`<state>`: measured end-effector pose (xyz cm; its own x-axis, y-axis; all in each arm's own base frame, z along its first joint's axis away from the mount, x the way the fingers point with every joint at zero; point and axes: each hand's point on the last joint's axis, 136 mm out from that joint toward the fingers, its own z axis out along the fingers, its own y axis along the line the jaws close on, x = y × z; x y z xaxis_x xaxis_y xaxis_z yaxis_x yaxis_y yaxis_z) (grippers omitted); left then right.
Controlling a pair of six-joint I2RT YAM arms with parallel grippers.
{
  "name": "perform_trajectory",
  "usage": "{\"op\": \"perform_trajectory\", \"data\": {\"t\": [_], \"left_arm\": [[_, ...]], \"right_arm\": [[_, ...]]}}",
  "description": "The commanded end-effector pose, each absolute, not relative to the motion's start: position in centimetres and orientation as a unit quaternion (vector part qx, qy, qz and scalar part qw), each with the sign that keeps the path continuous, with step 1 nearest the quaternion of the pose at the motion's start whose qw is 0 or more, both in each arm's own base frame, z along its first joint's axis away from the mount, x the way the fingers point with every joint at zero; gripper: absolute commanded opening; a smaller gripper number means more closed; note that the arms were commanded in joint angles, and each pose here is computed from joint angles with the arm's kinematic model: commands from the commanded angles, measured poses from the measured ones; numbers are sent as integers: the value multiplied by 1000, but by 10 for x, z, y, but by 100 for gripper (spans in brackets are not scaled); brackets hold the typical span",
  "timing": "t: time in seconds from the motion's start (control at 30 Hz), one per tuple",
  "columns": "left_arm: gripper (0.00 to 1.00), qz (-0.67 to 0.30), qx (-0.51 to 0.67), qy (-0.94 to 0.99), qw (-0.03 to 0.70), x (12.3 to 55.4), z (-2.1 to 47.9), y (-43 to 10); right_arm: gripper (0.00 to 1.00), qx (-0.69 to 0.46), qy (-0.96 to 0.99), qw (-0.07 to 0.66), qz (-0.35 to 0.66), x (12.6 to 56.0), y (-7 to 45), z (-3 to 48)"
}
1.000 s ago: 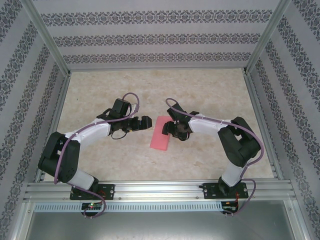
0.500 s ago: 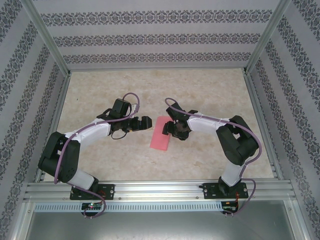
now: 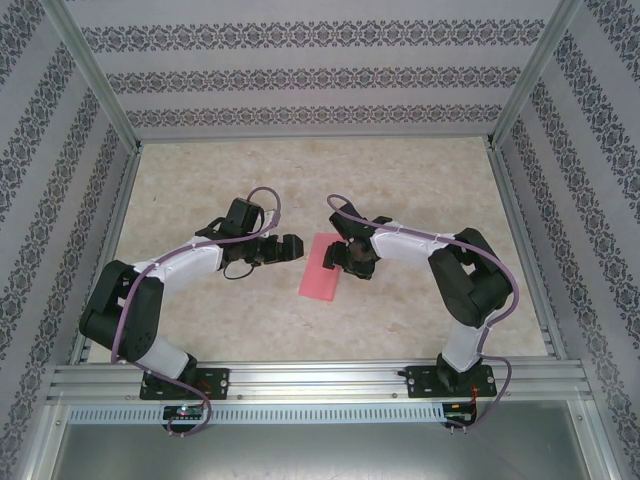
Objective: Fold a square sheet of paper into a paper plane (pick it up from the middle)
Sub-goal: Hold the square sheet of paper at the center of the table.
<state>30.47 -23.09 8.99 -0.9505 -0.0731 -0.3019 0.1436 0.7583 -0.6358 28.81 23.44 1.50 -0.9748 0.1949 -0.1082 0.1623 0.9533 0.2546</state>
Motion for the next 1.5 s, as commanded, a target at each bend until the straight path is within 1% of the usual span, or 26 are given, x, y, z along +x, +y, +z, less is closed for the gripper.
{"op": "perform_trajectory", "data": {"t": [0.0,0.17,0.3,0.4,0.57,0.67,1.13,1.23,1.3,1.47], "left_arm": [[92,-356,34,921,154,305,96,-240],[91,-356,36,921,151,304,94,-240],[89,-356,36,922,148,303,93,-240],[81,-361,37,921,144,304,93,-243],[59,-371,37,920,124,304,89,-251],[50,-376,41,919,110,304,86,-259],[48,-368,41,923,102,302,79,-260],[49,-367,38,924,104,303,79,-259],[48,-365,38,924,103,302,79,-258],[49,-363,39,925,105,302,79,-258]], "right_arm": [[74,84,993,38,78,276,221,-22],[74,85,994,31,66,275,218,-26],[74,84,994,28,62,274,217,-27],[74,83,994,27,61,274,217,-27],[74,83,995,24,56,273,217,-29],[75,89,994,23,55,272,216,-31],[76,113,986,30,115,280,230,-24],[79,118,985,34,124,281,231,-22],[75,113,986,33,121,281,231,-21],[74,95,988,40,117,281,230,-16]]}}
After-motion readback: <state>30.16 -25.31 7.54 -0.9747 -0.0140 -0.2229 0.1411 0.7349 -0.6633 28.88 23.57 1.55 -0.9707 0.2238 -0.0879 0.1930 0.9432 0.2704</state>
